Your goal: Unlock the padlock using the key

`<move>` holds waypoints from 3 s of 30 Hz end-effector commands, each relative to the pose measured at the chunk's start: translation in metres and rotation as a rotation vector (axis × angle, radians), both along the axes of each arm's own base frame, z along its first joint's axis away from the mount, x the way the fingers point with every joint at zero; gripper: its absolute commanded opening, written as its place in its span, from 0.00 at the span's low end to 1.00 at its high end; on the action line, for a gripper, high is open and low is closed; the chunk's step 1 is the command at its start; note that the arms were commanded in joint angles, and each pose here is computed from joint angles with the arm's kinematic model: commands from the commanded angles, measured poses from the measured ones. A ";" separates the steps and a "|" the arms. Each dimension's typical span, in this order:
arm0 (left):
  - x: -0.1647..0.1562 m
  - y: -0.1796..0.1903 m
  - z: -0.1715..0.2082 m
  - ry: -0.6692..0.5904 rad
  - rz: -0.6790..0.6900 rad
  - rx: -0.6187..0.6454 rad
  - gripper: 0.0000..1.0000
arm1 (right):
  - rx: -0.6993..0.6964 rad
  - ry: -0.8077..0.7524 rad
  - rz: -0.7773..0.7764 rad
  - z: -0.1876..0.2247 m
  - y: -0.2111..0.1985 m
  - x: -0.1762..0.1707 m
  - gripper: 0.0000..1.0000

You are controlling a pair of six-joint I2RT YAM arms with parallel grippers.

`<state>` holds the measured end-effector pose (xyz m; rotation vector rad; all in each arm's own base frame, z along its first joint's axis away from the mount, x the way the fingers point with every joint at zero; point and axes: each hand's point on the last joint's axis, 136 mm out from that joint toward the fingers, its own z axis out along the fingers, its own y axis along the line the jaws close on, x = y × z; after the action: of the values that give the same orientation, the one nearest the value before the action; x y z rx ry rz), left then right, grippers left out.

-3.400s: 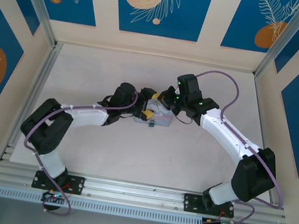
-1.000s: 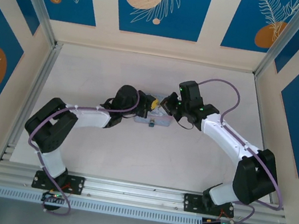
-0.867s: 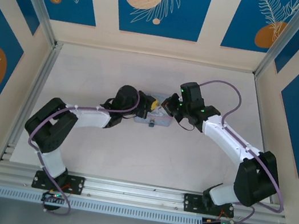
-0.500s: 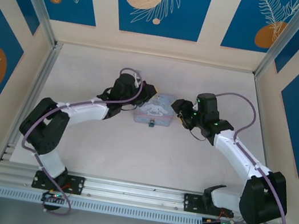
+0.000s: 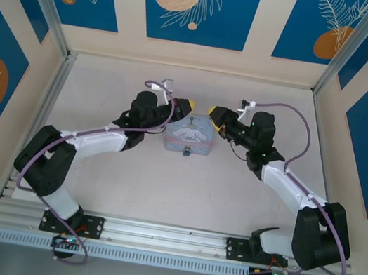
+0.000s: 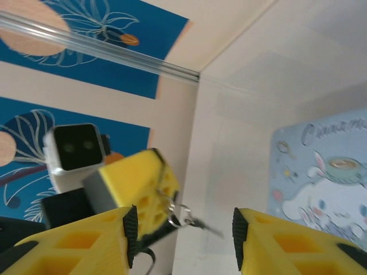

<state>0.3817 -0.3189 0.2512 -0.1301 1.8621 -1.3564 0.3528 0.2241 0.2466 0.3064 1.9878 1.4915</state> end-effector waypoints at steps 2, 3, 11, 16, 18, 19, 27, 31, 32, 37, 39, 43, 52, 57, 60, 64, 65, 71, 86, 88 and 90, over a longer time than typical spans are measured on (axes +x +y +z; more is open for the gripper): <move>0.003 0.020 0.022 -0.015 0.135 -0.158 0.00 | 0.109 -0.161 0.030 0.043 0.014 0.007 0.48; 0.004 0.022 0.021 0.000 0.155 -0.183 0.00 | 0.120 -0.169 0.030 0.045 0.016 0.010 0.48; 0.007 0.031 0.010 0.092 0.268 -0.304 0.00 | 0.217 -0.189 0.031 0.045 0.041 0.030 0.46; 0.009 0.033 0.003 0.122 0.303 -0.351 0.00 | 0.242 -0.169 0.055 0.036 0.062 0.035 0.44; 0.009 0.035 0.001 0.129 0.315 -0.362 0.00 | 0.248 -0.159 0.065 0.032 0.068 0.036 0.44; 0.010 0.035 0.001 0.128 0.319 -0.365 0.00 | 0.250 -0.154 0.069 0.031 0.071 0.035 0.43; 0.011 0.034 0.002 0.132 0.329 -0.382 0.00 | 0.249 -0.116 0.083 0.019 0.079 0.034 0.41; 0.013 0.034 0.002 0.131 0.331 -0.391 0.00 | 0.247 -0.092 0.093 0.011 0.083 0.033 0.39; 0.013 0.033 0.002 0.130 0.330 -0.390 0.00 | 0.247 -0.088 0.096 0.010 0.084 0.032 0.39; 0.014 0.032 0.004 0.128 0.329 -0.394 0.00 | 0.243 -0.070 0.102 0.003 0.088 0.031 0.36; 0.014 0.032 0.003 0.129 0.331 -0.392 0.00 | 0.242 -0.065 0.104 0.001 0.089 0.030 0.34; 0.015 0.032 0.003 0.128 0.335 -0.392 0.00 | 0.244 -0.055 0.110 -0.001 0.090 0.028 0.32; 0.014 0.033 0.002 0.130 0.338 -0.390 0.00 | 0.246 -0.034 0.095 -0.010 0.085 0.021 0.32; 0.014 0.033 0.001 0.133 0.339 -0.386 0.00 | 0.247 -0.028 0.082 -0.013 0.081 0.020 0.31; 0.014 0.034 0.001 0.133 0.339 -0.384 0.00 | 0.245 -0.027 0.083 -0.014 0.081 0.019 0.29; 0.014 0.033 0.001 0.134 0.339 -0.384 0.00 | 0.246 -0.027 0.091 -0.014 0.083 0.019 0.28; 0.014 0.033 0.000 0.135 0.338 -0.382 0.00 | 0.246 -0.024 0.093 -0.014 0.084 0.019 0.28; 0.014 0.031 -0.001 0.139 0.336 -0.383 0.00 | 0.248 -0.031 0.105 -0.011 0.089 0.020 0.26; 0.013 0.031 -0.002 0.143 0.338 -0.382 0.00 | 0.241 -0.022 0.106 -0.013 0.092 0.021 0.11; 0.013 0.031 -0.001 0.141 0.336 -0.382 0.00 | 0.239 -0.020 0.103 -0.014 0.091 0.021 0.04; 0.013 0.030 -0.001 0.140 0.335 -0.382 0.00 | 0.238 -0.017 0.105 -0.015 0.091 0.021 0.03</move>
<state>0.4002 -0.2763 0.2387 -0.7554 1.5986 -1.4106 0.3733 0.3104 0.2275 0.3141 1.8536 1.7910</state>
